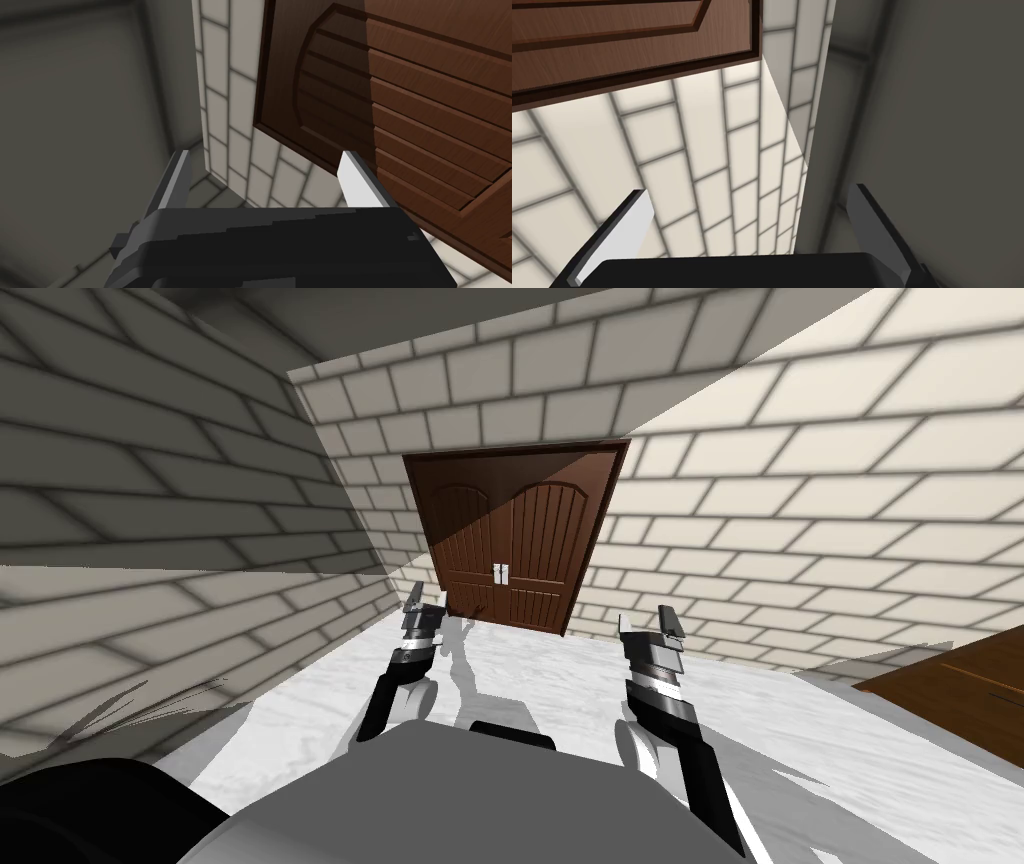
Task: Pull the door open
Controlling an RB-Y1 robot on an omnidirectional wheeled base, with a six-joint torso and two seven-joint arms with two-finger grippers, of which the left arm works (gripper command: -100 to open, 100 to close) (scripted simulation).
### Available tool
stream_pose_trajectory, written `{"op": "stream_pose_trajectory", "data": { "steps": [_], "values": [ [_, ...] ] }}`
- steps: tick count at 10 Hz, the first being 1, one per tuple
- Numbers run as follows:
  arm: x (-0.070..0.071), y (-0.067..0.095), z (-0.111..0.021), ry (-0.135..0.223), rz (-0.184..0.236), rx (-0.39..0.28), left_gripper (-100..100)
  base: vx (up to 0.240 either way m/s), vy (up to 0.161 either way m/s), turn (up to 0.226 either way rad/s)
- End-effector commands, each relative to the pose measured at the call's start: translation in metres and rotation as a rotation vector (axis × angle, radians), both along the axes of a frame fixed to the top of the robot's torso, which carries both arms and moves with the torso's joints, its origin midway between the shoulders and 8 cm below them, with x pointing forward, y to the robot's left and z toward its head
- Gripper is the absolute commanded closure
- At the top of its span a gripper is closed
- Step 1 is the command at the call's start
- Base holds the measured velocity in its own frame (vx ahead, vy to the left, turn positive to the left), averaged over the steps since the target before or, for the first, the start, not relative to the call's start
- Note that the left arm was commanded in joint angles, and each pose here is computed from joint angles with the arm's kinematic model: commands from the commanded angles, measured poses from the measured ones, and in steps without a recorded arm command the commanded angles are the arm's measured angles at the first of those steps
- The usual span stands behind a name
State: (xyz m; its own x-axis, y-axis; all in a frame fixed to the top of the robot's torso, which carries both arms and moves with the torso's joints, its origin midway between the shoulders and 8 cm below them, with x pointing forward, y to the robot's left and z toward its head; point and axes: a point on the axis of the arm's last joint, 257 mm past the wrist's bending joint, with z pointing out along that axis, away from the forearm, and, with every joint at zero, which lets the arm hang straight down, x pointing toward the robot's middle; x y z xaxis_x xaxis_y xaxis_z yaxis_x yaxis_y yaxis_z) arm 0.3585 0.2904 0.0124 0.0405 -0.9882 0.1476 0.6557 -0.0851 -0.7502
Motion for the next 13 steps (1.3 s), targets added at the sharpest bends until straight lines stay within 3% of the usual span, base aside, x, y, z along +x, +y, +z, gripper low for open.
{"op": "stream_pose_trajectory", "data": {
  "steps": [1,3,9,13],
  "values": [
    [0.006,0.001,-0.010,0.025,0.000,0.008,-100,0.110,0.013,-0.048],
    [0.011,0.002,-0.017,0.044,0.001,0.013,-100,0.167,0.037,-0.039],
    [0.034,0.009,-0.063,0.156,0.011,0.036,-100,0.185,0.041,-0.057],
    [0.053,0.018,-0.107,0.262,0.026,0.051,-100,0.173,0.060,-0.082]
  ]
}}
